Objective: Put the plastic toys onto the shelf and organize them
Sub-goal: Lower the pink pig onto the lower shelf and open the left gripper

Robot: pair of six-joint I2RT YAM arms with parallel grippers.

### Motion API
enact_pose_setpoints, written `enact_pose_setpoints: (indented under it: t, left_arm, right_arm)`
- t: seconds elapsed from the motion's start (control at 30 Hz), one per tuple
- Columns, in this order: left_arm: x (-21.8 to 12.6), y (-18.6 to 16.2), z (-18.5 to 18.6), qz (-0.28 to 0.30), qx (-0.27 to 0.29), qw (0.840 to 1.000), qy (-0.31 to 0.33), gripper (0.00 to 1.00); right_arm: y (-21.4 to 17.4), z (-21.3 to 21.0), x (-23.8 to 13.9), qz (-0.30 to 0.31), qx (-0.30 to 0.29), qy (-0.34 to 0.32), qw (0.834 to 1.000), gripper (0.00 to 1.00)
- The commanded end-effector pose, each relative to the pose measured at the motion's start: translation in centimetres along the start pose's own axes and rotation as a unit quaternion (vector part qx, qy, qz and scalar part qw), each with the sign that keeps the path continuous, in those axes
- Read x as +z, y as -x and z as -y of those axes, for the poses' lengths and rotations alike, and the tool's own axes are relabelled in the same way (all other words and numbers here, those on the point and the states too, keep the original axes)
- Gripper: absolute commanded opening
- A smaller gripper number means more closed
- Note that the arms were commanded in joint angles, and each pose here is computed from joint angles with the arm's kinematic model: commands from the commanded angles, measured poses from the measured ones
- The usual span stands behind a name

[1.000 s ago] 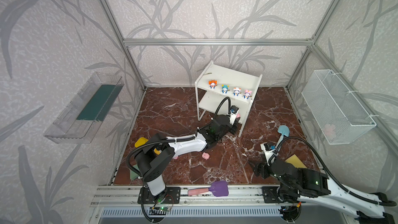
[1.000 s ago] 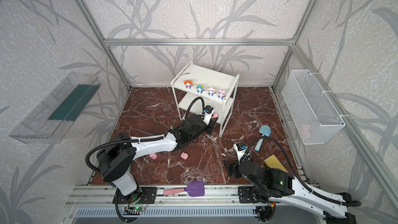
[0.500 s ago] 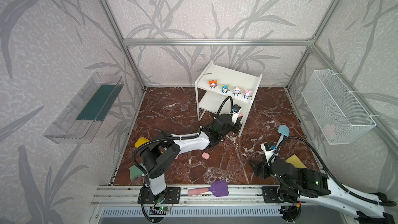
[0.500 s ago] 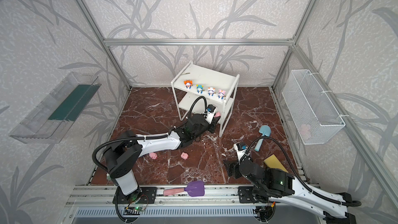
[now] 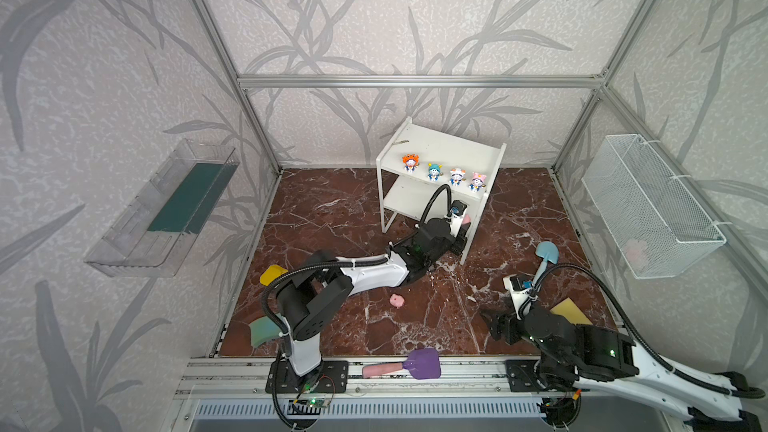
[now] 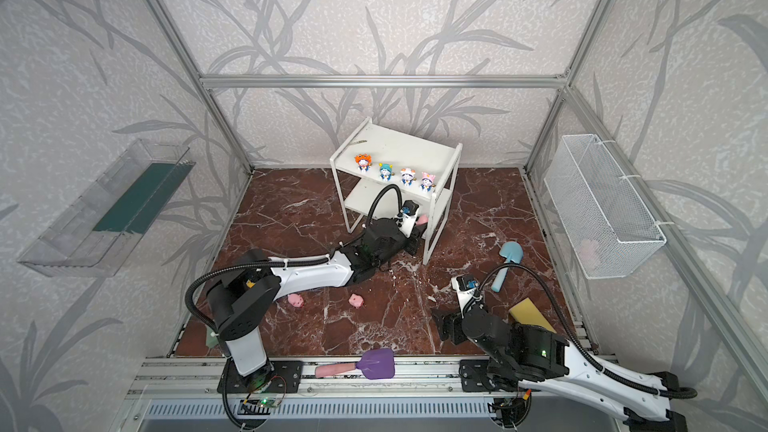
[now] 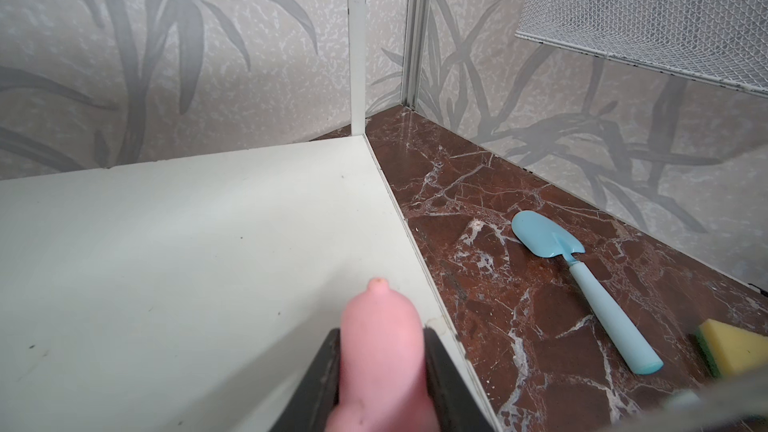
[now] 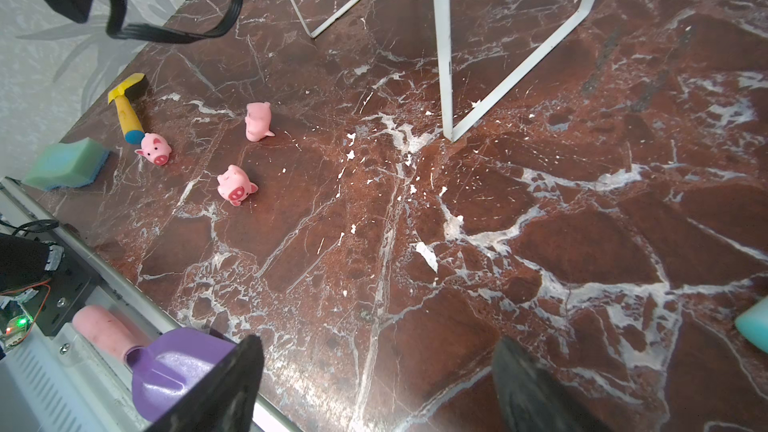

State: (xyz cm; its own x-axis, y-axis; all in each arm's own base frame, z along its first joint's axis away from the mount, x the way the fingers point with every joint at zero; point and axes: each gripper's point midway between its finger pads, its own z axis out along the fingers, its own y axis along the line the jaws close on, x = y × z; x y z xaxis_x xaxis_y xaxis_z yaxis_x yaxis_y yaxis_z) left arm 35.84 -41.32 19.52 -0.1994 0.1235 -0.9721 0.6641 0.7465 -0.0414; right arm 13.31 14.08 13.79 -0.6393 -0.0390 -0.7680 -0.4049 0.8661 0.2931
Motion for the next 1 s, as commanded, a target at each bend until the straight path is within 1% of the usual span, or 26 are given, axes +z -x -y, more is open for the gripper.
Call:
enact_pose_setpoints:
  t: [0.0,0.23,0.37,0.43,0.53,0.97]
  left_arm:
    - [0.6,0.0,-0.2,0.001,-0.002,1.0,0.004,0.35]
    - [0.6,-0.2,-0.5,-0.002,-0.003,1.0,0.011,0.41]
    - [0.6,-0.2,-0.5,-0.001,-0.004,1.0,0.013,0.42]
    - [0.6,-0.1,-0.6,0.0,-0.003,1.0,0.013,0.43]
    - [0.4,0.1,-0.6,0.001,-0.002,1.0,0.015,0.47]
    - [-0.8,0.9,-1.5,0.011,0.007,0.999,0.035,0.7]
  right_arm:
    - [0.5,0.2,-0.5,0.007,-0.002,-0.003,1.0,0.87]
    - [0.5,0.1,-0.5,0.007,-0.003,-0.001,1.0,0.87]
    - [0.5,0.1,-0.5,0.007,-0.002,0.0,1.0,0.87]
    - [0.5,0.1,-0.5,0.006,-0.003,0.0,1.0,0.87]
    - [0.5,0.1,-0.5,0.006,-0.003,0.001,1.0,0.87]
    - [0.4,0.0,-0.5,0.005,-0.004,0.003,1.0,0.87]
